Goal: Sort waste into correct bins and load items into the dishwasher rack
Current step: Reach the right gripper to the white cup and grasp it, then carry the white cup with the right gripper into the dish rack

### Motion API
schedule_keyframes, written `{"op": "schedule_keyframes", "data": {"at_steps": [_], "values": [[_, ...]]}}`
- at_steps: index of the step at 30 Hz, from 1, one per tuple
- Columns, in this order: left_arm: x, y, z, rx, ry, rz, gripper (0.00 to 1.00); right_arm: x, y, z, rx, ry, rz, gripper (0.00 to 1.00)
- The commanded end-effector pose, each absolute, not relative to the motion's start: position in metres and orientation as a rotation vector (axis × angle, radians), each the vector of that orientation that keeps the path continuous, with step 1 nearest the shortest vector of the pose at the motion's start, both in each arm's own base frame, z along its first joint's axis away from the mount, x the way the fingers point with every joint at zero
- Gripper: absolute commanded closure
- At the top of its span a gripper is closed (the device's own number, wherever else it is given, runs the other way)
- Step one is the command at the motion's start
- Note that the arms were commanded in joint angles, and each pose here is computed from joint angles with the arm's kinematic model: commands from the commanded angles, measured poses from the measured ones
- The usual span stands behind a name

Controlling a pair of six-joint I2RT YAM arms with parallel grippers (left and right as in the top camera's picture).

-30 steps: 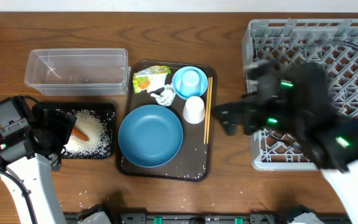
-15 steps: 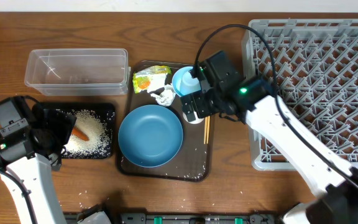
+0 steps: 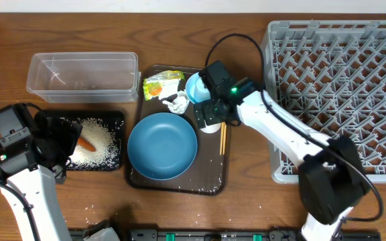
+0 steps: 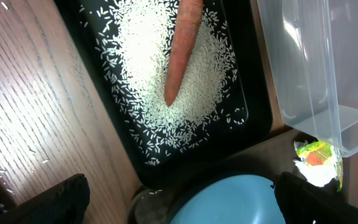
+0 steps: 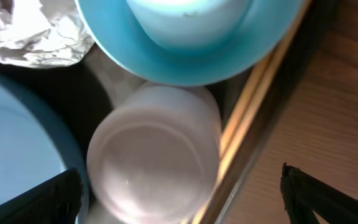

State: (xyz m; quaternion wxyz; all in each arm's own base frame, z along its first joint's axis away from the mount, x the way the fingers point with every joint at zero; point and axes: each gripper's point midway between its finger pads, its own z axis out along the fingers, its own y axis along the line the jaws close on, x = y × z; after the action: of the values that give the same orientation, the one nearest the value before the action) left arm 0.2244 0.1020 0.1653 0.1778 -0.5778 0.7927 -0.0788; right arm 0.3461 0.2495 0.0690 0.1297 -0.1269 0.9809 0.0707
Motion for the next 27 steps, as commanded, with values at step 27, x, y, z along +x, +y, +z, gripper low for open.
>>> {"op": "schedule_keyframes", "data": {"at_steps": [27], "values": [[0.225,0.107,0.171,-1.642,2.217,-0.203,0.03,0.352,0.274,0.056,-0.365,2.824,0.248,0.32]]}}
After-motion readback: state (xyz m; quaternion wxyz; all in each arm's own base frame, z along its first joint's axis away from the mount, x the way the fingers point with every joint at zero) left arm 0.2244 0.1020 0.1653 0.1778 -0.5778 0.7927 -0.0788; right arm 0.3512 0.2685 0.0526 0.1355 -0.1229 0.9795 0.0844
